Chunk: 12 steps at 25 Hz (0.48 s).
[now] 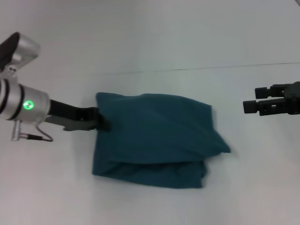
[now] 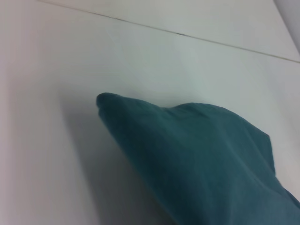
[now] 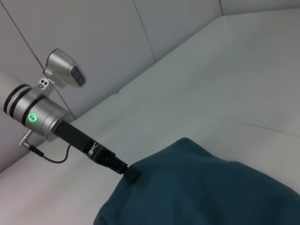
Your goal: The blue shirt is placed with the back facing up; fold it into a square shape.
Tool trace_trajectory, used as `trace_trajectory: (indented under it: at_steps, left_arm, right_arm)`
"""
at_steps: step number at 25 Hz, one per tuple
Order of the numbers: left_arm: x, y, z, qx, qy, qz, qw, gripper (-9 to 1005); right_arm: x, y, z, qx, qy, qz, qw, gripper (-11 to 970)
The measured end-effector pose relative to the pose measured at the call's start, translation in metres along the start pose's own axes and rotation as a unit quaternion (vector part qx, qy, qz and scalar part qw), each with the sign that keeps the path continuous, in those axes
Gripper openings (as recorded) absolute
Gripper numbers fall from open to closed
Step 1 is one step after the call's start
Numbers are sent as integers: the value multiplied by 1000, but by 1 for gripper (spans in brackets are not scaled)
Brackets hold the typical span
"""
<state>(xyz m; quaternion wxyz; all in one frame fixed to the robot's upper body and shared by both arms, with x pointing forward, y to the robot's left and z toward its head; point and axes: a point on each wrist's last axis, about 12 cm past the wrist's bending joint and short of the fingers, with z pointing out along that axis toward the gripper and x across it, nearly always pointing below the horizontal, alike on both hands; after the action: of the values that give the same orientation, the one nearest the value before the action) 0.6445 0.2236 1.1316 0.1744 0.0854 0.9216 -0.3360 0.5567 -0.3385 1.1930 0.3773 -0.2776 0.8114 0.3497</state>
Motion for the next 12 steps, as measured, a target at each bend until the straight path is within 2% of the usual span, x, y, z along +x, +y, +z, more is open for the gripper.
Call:
trace_trajectory:
  at_steps: [7,12]
  left_arm:
    - [19,29,-29,0,-19,-46,999,91]
    - [28,37,-35,7,-22,-74,997,93]
  right_arm:
    - [-5,1,8,-2,10,-6,1000,940]
    - [-10,3,15,-6,11,-9,1000,940]
